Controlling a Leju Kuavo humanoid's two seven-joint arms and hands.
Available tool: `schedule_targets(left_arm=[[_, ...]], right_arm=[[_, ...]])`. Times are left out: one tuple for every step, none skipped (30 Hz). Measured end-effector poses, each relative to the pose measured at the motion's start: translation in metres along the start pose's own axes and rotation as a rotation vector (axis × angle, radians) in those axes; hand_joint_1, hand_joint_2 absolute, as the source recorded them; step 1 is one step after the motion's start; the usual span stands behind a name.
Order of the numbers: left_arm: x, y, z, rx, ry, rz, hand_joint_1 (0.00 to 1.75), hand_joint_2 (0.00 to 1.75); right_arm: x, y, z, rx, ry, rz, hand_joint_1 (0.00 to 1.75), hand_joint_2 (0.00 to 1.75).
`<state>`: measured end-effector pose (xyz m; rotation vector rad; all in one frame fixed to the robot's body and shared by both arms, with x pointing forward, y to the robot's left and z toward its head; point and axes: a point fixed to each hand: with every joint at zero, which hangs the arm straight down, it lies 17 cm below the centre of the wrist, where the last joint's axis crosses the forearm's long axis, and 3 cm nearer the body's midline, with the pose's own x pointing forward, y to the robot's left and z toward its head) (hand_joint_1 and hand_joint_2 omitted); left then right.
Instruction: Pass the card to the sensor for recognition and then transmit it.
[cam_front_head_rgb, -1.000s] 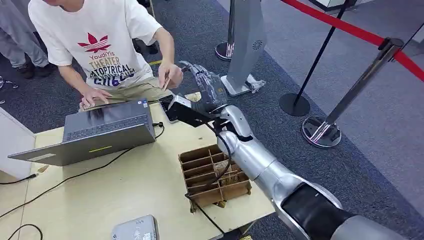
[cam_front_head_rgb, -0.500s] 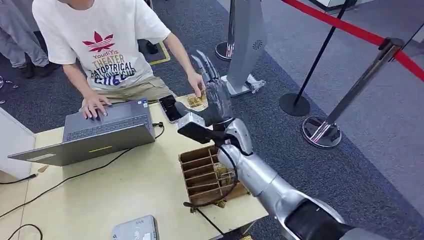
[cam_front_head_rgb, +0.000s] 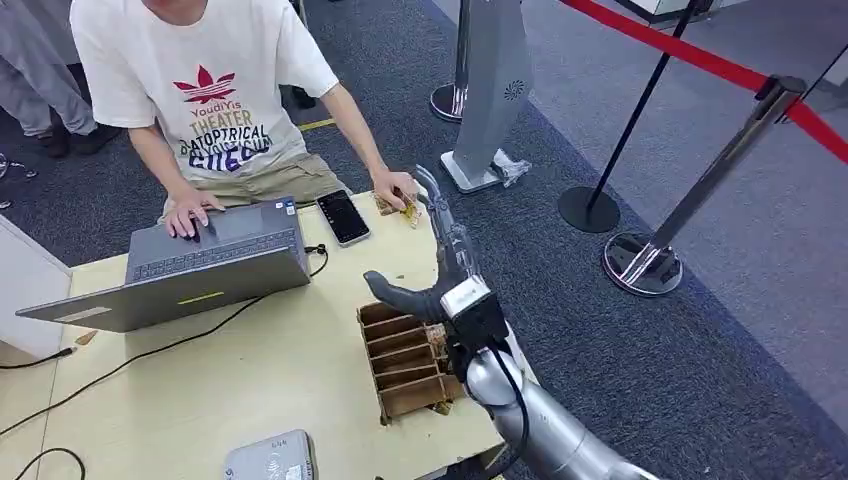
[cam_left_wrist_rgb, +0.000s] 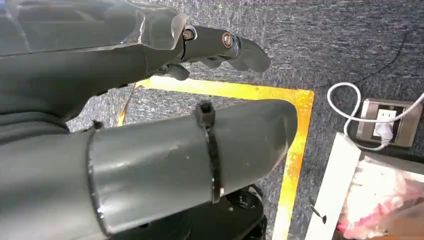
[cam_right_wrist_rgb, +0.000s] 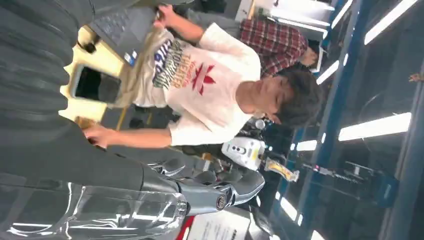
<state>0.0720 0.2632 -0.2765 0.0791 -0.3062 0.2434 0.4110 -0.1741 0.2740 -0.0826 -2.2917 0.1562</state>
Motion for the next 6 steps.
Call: schedule_targets(left_arm=[[0.0, 0.0, 0.0, 0.003, 0.0, 0.0, 0.0, 0.0], [0.0, 0.0, 0.0, 0.004, 0.0, -0.001, 0.0, 0.0], [0.0, 0.0, 0.0, 0.006, 0.0, -0.001, 0.0, 0.0], [0.0, 0.001, 0.0, 0.008, 0.0, -0.002, 0.0, 0.0], [0.0, 0.001, 0.0, 0.01, 0.0, -0.003, 0.0, 0.0], [0.0, 0.001, 0.0, 0.011, 0.0, -0.004, 0.0, 0.0]], right_arm=[[-0.001, 0.001, 0.004, 0.002, 0.006, -0.003, 0.0, 1.75], [-0.002, 0.002, 0.008, 0.006, 0.014, -0.006, 0.0, 1.75], [-0.004, 0.004, 0.013, 0.009, 0.023, -0.009, 0.0, 1.75], [-0.005, 0.005, 0.016, 0.012, 0.031, -0.011, 0.0, 1.75], [-0.006, 0.006, 0.02, 0.014, 0.038, -0.015, 0.0, 1.75], [-0.007, 0.007, 0.023, 0.016, 0.044, -0.017, 0.0, 1.75]])
